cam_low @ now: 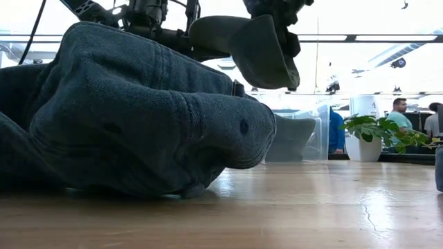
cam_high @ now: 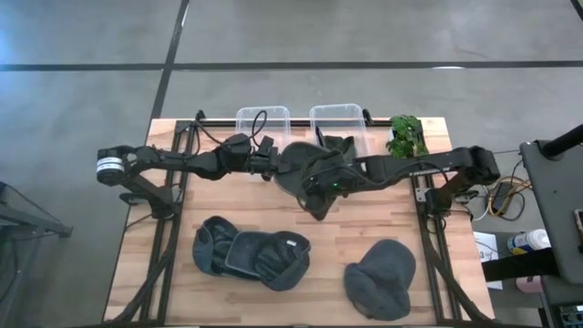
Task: Pick & Place hat
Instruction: Put the gray cap into the right bin
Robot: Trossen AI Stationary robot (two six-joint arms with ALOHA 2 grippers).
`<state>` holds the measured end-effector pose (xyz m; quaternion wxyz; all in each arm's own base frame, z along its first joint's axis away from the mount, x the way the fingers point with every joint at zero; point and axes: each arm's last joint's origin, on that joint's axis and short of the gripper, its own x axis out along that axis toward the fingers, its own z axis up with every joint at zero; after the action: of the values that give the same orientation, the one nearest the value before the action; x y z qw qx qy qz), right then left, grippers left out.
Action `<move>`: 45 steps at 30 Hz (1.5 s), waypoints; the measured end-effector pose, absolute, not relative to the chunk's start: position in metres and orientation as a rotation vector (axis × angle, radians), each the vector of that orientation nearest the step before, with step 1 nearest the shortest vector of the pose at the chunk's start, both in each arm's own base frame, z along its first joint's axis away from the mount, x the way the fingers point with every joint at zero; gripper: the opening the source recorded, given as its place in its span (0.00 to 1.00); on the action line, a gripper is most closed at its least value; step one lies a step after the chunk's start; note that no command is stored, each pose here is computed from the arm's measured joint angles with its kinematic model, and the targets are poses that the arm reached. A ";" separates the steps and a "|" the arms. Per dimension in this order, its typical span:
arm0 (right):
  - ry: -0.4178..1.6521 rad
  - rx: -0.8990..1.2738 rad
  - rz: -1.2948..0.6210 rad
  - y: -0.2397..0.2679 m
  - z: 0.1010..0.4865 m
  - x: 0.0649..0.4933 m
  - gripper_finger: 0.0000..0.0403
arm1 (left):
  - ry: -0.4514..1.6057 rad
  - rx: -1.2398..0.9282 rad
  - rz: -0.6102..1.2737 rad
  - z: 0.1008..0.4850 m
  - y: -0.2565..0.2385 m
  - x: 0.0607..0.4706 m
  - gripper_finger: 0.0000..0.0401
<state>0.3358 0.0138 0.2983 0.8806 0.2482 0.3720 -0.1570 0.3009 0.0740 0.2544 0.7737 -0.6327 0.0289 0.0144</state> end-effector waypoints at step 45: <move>0.742 0.495 -0.484 0.010 0.327 0.279 0.07 | 0.067 -1.352 0.025 0.253 0.074 0.300 0.02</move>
<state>0.2785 0.0096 0.3271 0.8740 0.2370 0.3554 -0.2317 0.2998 0.0745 0.2533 0.7796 -0.6254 0.0312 0.0117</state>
